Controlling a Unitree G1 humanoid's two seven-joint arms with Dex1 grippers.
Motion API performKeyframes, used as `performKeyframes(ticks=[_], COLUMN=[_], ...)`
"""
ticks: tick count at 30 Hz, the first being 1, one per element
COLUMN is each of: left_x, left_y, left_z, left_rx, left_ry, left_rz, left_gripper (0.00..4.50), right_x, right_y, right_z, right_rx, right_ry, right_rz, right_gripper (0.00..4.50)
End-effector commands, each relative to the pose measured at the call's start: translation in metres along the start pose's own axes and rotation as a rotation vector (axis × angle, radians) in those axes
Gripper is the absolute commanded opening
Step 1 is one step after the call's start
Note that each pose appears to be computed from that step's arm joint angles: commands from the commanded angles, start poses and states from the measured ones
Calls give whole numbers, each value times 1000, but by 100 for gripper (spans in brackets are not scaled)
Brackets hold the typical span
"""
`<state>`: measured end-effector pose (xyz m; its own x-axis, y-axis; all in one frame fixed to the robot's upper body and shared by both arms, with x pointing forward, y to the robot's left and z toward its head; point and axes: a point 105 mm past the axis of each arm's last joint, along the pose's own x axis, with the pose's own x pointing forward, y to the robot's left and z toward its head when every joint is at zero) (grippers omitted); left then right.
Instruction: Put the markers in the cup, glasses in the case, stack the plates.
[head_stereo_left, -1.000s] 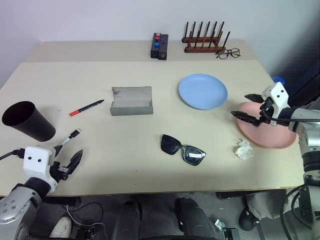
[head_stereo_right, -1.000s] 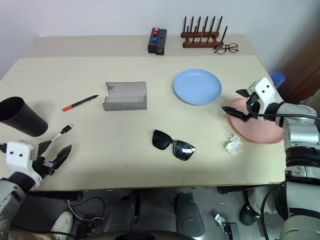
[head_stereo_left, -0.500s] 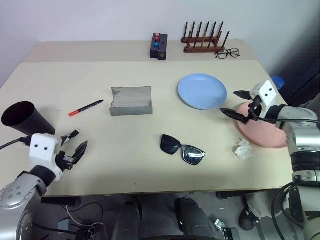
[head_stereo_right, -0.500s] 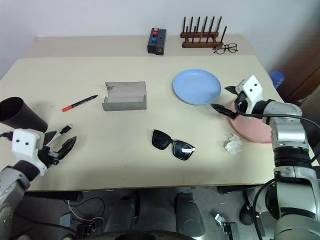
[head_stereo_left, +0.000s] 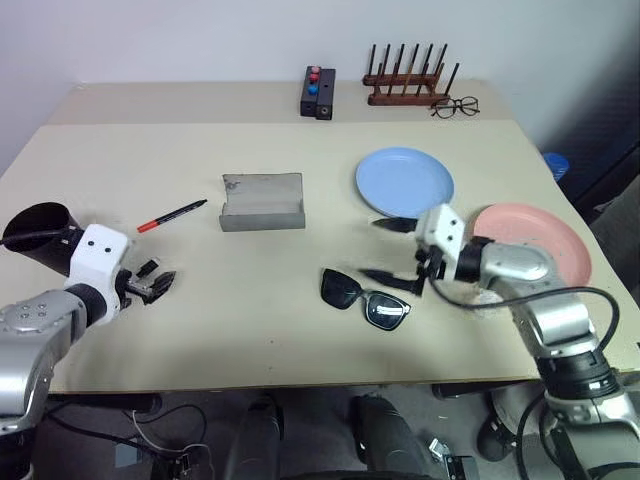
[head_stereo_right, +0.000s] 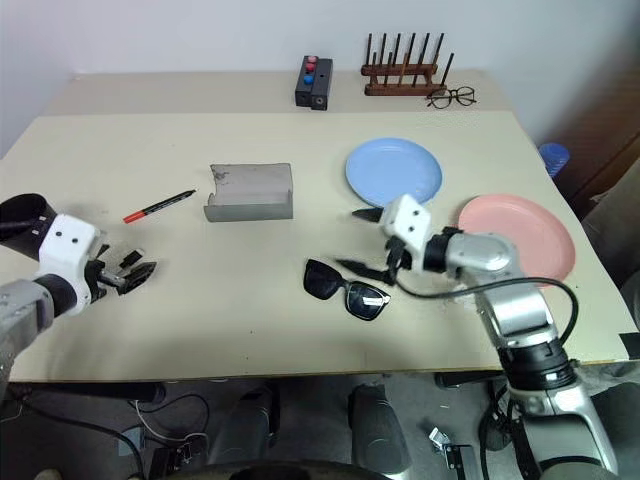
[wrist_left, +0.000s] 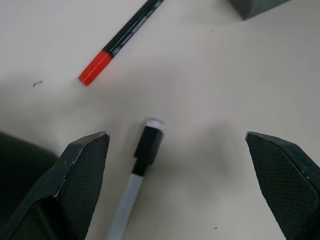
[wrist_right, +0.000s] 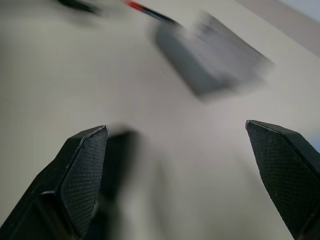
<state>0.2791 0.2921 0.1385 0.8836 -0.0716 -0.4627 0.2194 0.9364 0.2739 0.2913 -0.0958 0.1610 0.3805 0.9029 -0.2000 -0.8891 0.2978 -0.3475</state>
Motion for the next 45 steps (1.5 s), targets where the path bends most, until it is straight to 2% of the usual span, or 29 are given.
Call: performKeyframes(ticks=[1, 7, 15, 18, 25, 26, 28, 31, 35, 40, 42, 45], left_x=[-7, -2, 6, 6, 9, 10, 14, 14, -1, -28, -40, -46], left_y=[13, 15, 8, 8, 5, 4, -4, -4, 26, 76, 89, 99], left_z=[-9, -26, -41, -42, -39, -37, -13, 33, 90, 112, 112, 102], left_rx=[1, -95, -194, -210, -163, -145, -40, 58, -81, -96, -129, -189], left_ry=[122, 264, 330, 338, 300, 284, 117, -191, -547, -733, -774, -773], left_rz=[30, 3, -61, -70, -75, -77, -107, -29, 194, 637, 766, 856], left_gripper=[448, 448, 448, 363, 8, 3, 3, 3, 3, 3, 3, 3], right_x=[8, 15, 12, 12, 15, 15, 16, 21, 30, 48, 53, 57], right_y=[19, 33, 34, 32, 32, 32, 27, 15, 9, 0, -1, 0], right_z=[5, 3, 2, 3, 5, 5, 8, 17, 29, 49, 54, 58], right_rx=[-12, 21, 57, 57, 54, 52, 37, 22, 12, 34, 48, 58], right_ry=[-22, -35, -44, -47, -54, -55, -64, -110, -173, -289, -319, -338], right_rz=[45, 64, 39, 32, 30, 31, 21, -24, -52, -117, -121, -116], right_gripper=[450, 450, 450, 450, 450, 450, 450, 450, 450, 450, 450, 450])
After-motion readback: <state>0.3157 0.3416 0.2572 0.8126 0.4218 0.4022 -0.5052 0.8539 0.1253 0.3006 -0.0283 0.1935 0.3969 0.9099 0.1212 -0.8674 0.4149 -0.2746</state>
